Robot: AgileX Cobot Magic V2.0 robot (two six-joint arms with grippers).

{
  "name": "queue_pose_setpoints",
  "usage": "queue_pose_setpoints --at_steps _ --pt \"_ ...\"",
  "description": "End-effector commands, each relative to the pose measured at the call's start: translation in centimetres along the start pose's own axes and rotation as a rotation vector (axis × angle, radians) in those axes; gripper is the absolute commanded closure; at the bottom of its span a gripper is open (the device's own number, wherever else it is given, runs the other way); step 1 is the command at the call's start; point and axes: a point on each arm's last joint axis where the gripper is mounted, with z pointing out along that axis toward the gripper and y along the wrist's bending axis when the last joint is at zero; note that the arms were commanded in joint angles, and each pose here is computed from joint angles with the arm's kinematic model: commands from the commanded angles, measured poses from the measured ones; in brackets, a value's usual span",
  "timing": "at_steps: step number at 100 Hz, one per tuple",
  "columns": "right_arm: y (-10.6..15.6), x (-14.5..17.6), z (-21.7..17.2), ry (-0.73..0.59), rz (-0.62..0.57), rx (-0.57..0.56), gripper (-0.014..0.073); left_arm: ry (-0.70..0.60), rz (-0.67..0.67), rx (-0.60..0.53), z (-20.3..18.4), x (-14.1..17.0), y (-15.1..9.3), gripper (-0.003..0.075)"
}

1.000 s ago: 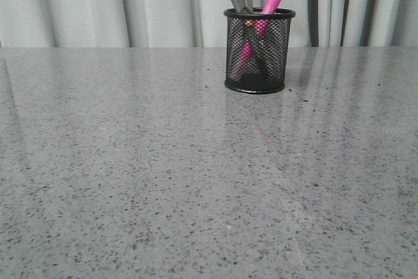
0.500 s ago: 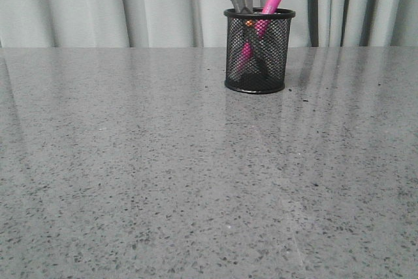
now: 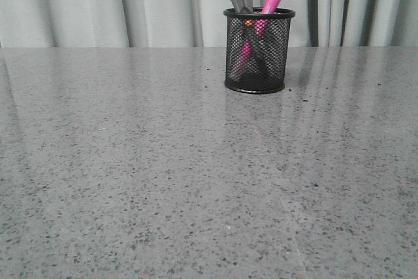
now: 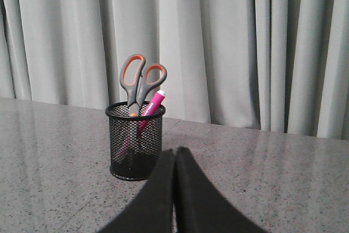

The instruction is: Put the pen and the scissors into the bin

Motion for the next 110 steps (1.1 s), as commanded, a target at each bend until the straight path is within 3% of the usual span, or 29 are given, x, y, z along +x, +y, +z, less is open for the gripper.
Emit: queue_pose_setpoints --at_steps 1,38,110 --pt "-0.4 -1.0 0.1 -0.049 -0.022 0.041 0.0670 -0.099 0.013 -0.022 -0.3 -0.6 0.2 0.0739" --pt "-0.4 -1.0 0.1 -0.049 -0.022 0.041 0.0670 0.004 0.040 0.019 0.1 2.8 -0.1 0.0739" --pt "-0.4 -1.0 0.1 -0.049 -0.022 0.041 0.0670 0.012 -0.039 0.022 0.1 2.8 -0.1 0.0739"
